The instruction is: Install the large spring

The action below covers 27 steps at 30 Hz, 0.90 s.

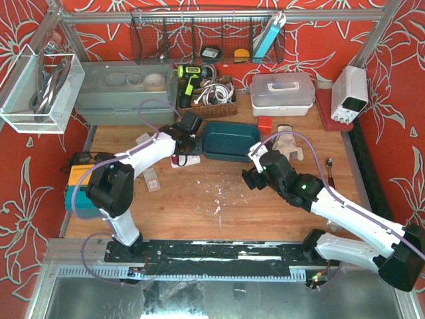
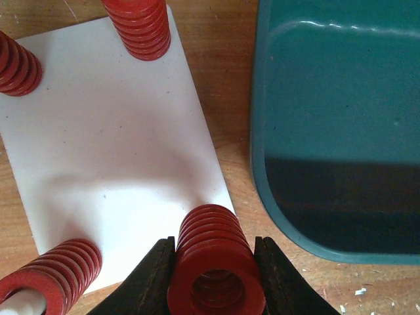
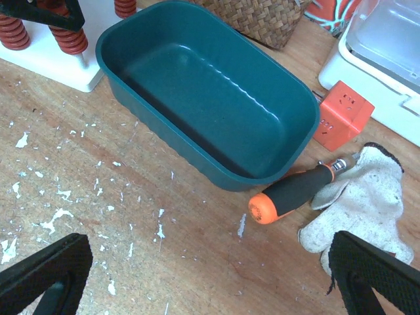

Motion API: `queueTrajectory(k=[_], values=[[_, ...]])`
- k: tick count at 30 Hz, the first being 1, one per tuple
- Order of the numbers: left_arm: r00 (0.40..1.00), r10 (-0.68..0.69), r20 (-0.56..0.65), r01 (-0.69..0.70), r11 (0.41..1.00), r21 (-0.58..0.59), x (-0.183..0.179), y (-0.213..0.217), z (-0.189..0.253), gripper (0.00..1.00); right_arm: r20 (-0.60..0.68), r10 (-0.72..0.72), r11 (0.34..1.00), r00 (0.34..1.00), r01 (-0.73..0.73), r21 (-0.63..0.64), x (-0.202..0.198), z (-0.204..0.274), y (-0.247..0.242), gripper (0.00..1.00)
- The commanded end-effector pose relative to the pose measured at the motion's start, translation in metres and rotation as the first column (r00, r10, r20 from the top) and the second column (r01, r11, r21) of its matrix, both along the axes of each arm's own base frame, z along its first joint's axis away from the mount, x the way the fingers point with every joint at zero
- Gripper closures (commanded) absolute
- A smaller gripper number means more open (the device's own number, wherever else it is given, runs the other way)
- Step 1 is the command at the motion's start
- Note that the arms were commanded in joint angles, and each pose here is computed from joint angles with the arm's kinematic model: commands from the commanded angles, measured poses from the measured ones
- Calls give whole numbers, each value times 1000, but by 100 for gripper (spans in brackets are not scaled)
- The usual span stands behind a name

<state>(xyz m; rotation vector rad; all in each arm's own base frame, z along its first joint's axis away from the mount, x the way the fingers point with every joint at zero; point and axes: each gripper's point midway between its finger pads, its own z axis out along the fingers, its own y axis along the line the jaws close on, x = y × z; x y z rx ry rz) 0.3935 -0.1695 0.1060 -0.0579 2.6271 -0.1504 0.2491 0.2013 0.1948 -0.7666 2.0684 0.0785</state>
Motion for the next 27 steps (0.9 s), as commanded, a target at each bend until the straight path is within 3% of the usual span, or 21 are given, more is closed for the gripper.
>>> queueTrajectory(k=[1, 11, 19, 24, 25, 26, 27], values=[[1000, 0, 20, 0, 1000, 23, 7, -1, -2, 80, 9, -6, 1000, 1000, 7, -26, 1, 3, -3, 1], [1000, 9, 28, -10, 1000, 26, -2, 5, 5, 48, 9, -41, 999, 999, 41, 2, 1, 6, -8, 1], [997, 18, 76, -19, 1000, 10, -11, 12, 28, 36, 44, -117, 992, 992, 114, 56, 3, 25, -20, 1], [979, 25, 200, -15, 999, -48, -15, 15, 73, 27, 109, -249, 966, 962, 238, 102, 9, 40, -43, 1], [974, 22, 227, -9, 998, -61, -14, 14, 79, 23, 129, -264, 961, 956, 250, 117, 10, 46, -45, 1], [963, 25, 269, -2, 996, -84, -16, 14, 93, 9, 147, -277, 957, 949, 259, 131, 12, 51, -48, 1], [952, 27, 306, 5, 995, -102, -16, 14, 103, 1, 167, -282, 955, 945, 260, 142, 13, 57, -49, 1]])
